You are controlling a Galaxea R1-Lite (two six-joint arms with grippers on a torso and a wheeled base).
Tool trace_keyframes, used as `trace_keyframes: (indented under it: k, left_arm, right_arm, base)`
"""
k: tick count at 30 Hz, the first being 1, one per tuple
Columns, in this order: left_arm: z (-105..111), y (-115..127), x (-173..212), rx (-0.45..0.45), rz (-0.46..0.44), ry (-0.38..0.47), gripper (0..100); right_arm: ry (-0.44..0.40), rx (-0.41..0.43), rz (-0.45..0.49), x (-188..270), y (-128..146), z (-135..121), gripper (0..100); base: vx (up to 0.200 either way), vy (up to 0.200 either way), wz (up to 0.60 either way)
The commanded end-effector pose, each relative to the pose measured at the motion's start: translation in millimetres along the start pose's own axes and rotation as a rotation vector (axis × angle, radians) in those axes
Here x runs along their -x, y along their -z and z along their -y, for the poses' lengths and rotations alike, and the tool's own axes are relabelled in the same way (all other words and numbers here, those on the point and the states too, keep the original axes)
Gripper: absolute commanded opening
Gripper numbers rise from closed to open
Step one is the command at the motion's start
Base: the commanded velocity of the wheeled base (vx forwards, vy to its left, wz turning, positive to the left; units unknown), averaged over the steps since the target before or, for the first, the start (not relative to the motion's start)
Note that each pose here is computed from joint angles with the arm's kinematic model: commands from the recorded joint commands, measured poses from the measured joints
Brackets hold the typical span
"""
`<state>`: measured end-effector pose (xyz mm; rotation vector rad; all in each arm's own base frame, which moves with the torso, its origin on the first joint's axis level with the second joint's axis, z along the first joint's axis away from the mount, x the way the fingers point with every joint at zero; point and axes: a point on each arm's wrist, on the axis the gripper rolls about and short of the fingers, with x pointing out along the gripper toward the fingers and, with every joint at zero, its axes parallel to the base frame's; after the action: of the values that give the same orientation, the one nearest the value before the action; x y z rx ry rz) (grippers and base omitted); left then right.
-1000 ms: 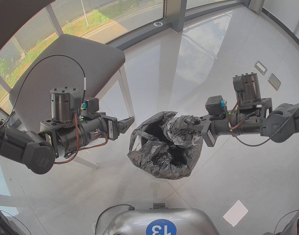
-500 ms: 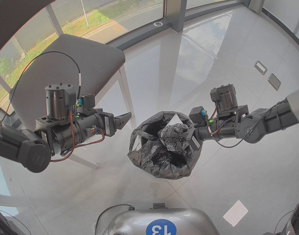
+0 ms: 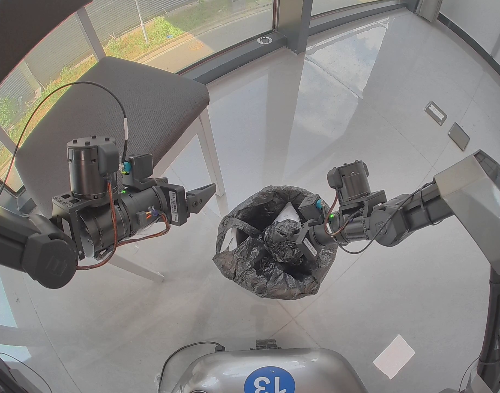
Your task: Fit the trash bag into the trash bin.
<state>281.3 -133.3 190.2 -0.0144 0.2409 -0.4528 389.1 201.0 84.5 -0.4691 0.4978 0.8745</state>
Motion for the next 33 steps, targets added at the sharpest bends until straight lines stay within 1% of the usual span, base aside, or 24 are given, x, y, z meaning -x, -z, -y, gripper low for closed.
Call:
trace_keyframes:
  k: [1,5,7,9,12,13,17,25,30,33]
  left_arm:
    - [-0.1,-2.4,2.6,0.000,0.010,-0.001,100]
    - [-0.5,-3.3,2.5,-0.001,0.013,-0.003,100]
    - [-0.4,-4.6,2.7,-0.003,0.018,-0.001,100]
    - [-0.1,-7.7,5.9,-0.024,0.027,-0.001,100]
    - [-0.6,-6.4,6.9,-0.024,0.021,-0.001,100]
    - [-2.0,-6.5,6.9,-0.023,0.021,-0.005,100]
    - [-4.2,-7.0,7.0,-0.021,0.023,-0.008,100]
    - [-7.7,-8.6,9.2,-0.020,0.028,-0.018,100]
    - [-11.6,-11.4,13.2,-0.018,0.039,-0.031,100]
    - [-12.4,-10.3,14.7,-0.017,0.037,-0.035,100]
  right_arm:
    - [-0.014,-0.013,-0.030,-18.2,12.6,0.9,0]
    - [-0.009,-0.019,-0.036,-21.7,16.2,4.4,0]
    - [-0.008,-0.018,-0.034,-20.7,15.2,4.5,0]
    - [0.001,-0.018,-0.028,-16.2,14.2,8.2,0]
    - [0.013,-0.018,-0.019,-11.2,11.6,11.0,0]
    - [0.014,-0.019,-0.021,-10.4,12.5,11.8,100]
    - [0.022,-0.026,-0.020,-8.5,13.5,14.6,100]
    - [0.050,-0.024,0.013,9.4,2.4,20.8,100]
    - [0.073,-0.027,0.041,32.6,-7.9,20.1,100]
    - [0.093,-0.030,0.055,45.1,-11.3,23.9,100]
  base:
    - [0.000,0.000,0.00]
    - [0.000,0.000,0.00]
    - [0.000,0.000,0.00]
    - [0.000,0.000,0.00]
    - [0.000,0.000,0.00]
    - [0.000,0.000,0.00]
    - [0.000,0.000,0.00]
    - [0.000,0.000,0.00]
    - [0.000,0.000,0.00]
    - [0.000,0.000,0.00]
